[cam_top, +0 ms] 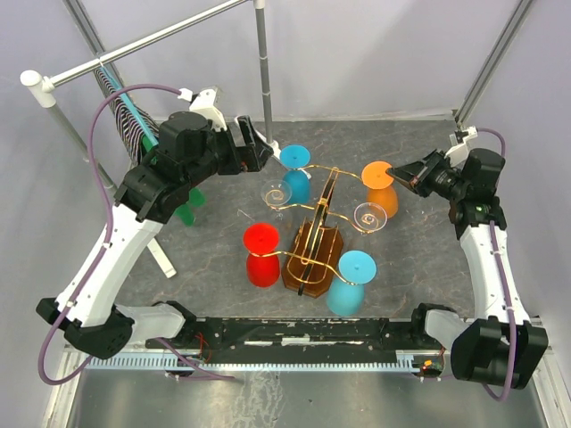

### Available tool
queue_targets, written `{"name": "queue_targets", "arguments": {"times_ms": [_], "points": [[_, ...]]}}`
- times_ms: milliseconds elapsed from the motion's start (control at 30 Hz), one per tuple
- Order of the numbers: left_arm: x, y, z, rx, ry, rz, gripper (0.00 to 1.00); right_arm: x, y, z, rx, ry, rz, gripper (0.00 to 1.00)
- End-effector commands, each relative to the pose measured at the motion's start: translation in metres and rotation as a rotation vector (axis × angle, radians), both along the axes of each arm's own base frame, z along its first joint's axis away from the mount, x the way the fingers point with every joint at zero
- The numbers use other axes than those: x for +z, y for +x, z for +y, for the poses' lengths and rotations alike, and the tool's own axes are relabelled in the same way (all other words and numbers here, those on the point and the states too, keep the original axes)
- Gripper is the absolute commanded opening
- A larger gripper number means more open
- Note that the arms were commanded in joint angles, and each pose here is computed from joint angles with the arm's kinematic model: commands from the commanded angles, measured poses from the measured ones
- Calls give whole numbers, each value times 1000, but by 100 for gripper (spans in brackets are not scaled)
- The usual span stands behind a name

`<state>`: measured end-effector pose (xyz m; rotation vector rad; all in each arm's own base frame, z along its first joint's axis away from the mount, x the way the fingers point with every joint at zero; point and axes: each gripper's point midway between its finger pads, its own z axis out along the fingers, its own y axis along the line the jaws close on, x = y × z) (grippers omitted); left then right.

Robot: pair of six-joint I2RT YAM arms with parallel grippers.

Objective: Take the wine glass off the wine glass rack

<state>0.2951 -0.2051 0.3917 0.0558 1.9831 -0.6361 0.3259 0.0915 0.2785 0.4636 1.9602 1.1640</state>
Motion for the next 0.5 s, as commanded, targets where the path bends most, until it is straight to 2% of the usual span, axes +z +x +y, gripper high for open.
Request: {"name": "queue_targets", "arguments": {"times_ms": [0, 200, 467], "points": [[18, -7, 2, 3, -49, -45, 99, 15, -2, -4, -18, -32, -80, 1], [19, -9, 4, 4, -48, -50, 99, 21, -3, -5, -40, -30, -93, 1], [19, -9, 6, 9, -37, -55, 99, 25, -24, 8, 35, 26, -96, 1]]}}
